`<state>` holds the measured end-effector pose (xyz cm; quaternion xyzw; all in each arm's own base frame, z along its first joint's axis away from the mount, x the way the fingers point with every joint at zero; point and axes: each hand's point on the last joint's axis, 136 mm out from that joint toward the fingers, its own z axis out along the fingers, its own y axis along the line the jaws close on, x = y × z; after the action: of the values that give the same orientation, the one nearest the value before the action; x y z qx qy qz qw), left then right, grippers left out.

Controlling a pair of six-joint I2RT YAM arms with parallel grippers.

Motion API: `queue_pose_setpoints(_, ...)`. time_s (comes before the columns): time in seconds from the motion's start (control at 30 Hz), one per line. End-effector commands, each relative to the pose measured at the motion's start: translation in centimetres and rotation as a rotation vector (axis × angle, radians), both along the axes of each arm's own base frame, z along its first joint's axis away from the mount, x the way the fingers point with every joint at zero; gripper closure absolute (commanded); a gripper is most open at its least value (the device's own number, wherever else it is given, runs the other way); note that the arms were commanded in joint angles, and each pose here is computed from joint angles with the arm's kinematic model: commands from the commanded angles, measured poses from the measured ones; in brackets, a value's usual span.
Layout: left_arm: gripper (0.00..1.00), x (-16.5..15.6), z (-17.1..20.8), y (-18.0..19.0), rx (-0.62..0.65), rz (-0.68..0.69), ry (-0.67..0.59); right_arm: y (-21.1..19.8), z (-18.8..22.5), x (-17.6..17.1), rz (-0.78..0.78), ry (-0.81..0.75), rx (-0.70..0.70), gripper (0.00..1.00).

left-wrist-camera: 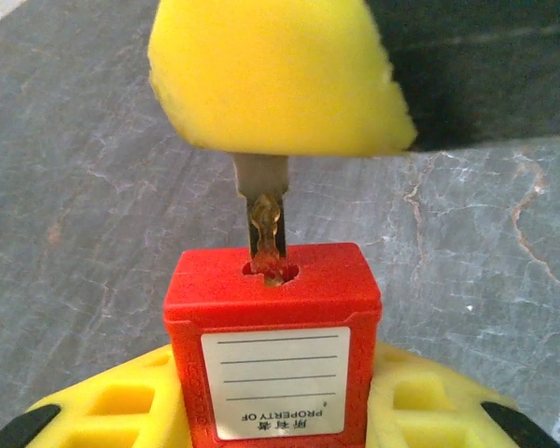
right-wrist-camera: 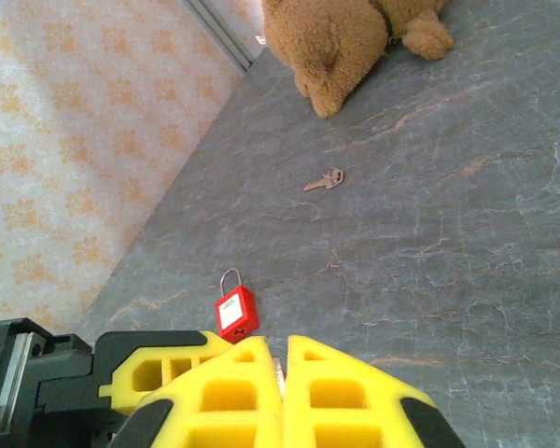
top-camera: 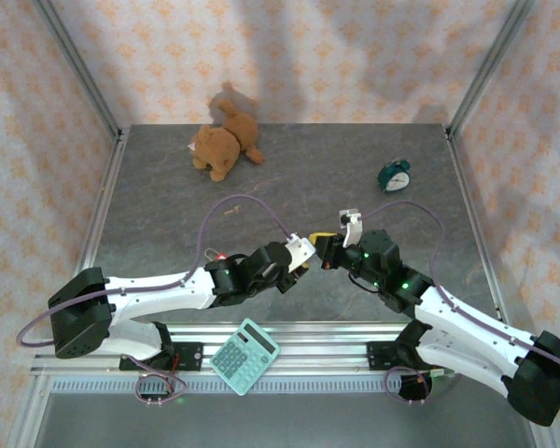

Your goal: Unlock with the key

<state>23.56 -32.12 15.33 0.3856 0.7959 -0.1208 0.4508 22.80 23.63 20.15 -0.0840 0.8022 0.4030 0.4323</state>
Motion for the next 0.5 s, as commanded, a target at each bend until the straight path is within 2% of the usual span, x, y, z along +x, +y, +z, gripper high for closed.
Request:
queue_pose_setpoints(0.0,0.76,3.26,8.95,-1.84,-0.296,0.078,-0.132,0.73,-4.9,-3.73,0.152,0.138,-0.095,0.98)
queue_pose_setpoints(0.47,0.78,3.29,8.52,-2.18,-0.263,0.053,-0.14,1.22,-5.66,-3.64,0.167,0.194,-0.136,1.0)
